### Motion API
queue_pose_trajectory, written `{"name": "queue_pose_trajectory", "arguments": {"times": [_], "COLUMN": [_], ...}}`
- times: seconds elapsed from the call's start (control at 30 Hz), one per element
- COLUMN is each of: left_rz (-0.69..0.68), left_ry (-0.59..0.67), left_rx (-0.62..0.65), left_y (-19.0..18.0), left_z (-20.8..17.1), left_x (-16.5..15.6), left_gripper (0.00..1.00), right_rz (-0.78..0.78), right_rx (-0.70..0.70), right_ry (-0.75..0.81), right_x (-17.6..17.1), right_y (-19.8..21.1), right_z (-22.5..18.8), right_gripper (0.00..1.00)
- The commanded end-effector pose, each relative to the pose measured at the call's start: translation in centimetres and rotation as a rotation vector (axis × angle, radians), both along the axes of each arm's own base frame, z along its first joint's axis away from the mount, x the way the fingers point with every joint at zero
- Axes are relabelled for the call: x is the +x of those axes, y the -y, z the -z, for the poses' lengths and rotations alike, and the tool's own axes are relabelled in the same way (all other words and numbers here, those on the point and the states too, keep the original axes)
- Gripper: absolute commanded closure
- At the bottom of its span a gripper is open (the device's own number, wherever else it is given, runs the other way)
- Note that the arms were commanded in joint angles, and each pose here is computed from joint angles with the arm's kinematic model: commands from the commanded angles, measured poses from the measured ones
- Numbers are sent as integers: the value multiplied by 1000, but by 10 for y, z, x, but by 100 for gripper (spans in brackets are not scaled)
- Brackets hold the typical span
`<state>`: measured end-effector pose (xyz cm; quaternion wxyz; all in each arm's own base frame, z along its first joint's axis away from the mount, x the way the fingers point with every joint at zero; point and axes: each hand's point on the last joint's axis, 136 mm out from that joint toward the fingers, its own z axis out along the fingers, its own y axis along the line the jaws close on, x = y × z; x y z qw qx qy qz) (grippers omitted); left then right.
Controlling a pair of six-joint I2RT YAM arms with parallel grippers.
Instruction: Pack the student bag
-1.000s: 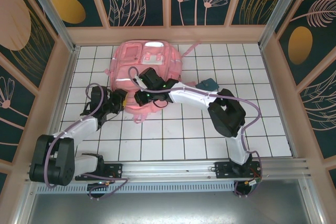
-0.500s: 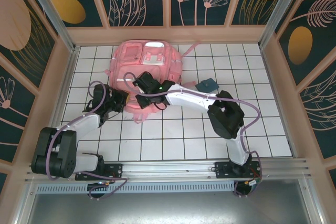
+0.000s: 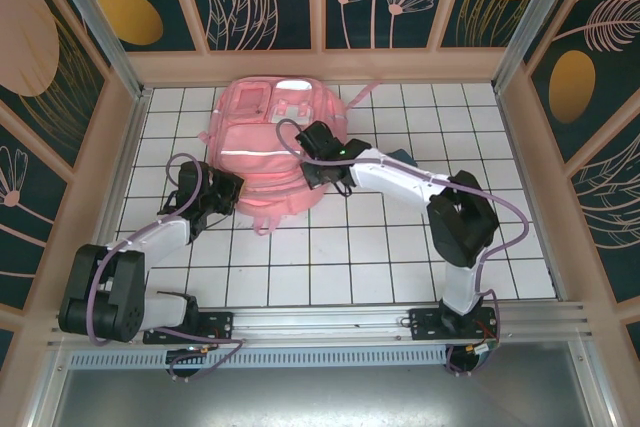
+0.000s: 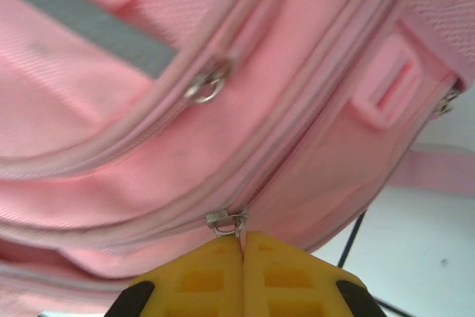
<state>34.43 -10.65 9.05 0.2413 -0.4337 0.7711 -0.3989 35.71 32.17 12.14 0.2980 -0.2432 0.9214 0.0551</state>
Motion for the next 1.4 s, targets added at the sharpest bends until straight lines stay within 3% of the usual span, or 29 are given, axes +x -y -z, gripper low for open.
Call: {"name": "queue_pose_trajectory", "arguments": {"times": [0.0,0.27,0.4,0.67,0.73,1.1,1.33,1.37], "left_rz": [-22,60,163,214,225,255,274,275], "left_ry": [-39,-52,-38,-40,-45,-27,-6,2], "left_rx": [104,138,161,208,208,230,227,227], "left_y": [-17,-12,-2,-3,-2,-1,2,2], "left_z": [12,18,16,15,17,10,3,0], "left_x": [-8,-17,-20,-30,-32,-33,-33,-31], "left_gripper": [100,100,100,100,100,100,100,100], "right_rz": [112,15,-5,38,97,308,256,246], "right_rx": [-82,26,0,-40,-25,73,151,161], "right_ry": [119,168,132,167,175,226,198,185], "right_x": [40,87,108,151,168,194,196,193], "right_y": [47,42,46,45,60,63,44,43], "right_z": [-17,-33,-24,-20,-22,-38,-45,-47], "right_gripper": [100,100,100,100,100,100,100,92]}}
